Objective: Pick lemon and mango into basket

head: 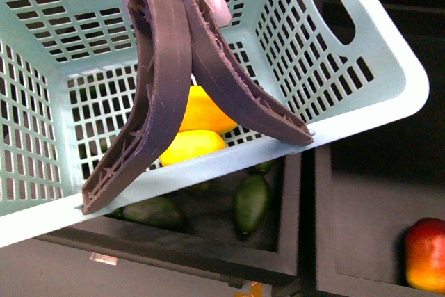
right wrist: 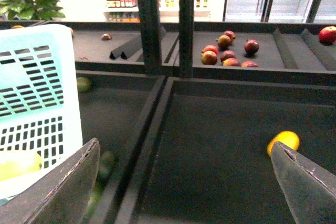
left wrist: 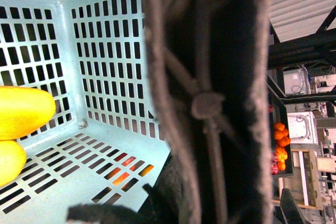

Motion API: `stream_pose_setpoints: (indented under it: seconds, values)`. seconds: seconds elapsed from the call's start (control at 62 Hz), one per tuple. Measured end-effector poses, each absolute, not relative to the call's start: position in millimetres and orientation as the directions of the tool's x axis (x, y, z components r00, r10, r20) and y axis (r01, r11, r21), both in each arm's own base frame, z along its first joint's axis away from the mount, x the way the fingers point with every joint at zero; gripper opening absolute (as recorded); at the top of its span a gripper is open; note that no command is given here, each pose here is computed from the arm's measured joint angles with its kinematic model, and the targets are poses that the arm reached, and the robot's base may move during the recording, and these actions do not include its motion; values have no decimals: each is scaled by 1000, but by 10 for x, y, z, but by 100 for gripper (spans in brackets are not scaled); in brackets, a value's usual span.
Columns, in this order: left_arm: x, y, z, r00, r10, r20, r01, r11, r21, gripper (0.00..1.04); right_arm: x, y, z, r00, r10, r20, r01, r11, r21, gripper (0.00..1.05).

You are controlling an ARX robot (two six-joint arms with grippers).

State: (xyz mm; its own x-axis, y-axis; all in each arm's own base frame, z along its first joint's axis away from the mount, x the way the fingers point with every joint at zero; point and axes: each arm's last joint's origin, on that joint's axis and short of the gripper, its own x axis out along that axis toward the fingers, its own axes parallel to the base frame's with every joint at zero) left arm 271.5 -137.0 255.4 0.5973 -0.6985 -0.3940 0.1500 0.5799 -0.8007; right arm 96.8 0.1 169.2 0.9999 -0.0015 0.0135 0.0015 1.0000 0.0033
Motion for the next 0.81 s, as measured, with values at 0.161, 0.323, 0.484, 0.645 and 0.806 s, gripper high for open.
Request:
stream_pose_setpoints:
  seconds: [0.161, 0.323, 0.484, 0.645, 0.806]
  values:
    - [2711, -1375, 2555, 587, -708, -392, 154, 573, -805, 4, 969, 1, 1690, 1000, -2, 11, 2, 1000, 3, 96]
    - [2713, -1374, 2554, 593, -702, -393, 152, 577, -802, 4, 968, 1, 1691, 1000, -1, 12, 1, 1000, 3, 96]
    - [2715, -1371, 2554, 597, -699, -394, 150, 580, -800, 4, 968, 1, 1691, 1000, 2, 12, -2, 1000, 3, 96]
    - [2714, -1371, 2554, 596, -700, -394, 150, 579, -801, 4, 968, 1, 1692, 1000, 1, 13, -1, 1000, 3, 96]
    - [2714, -1372, 2554, 594, -702, -393, 150, 577, -803, 4, 968, 1, 1691, 1000, 0, 13, 0, 1000, 3, 96]
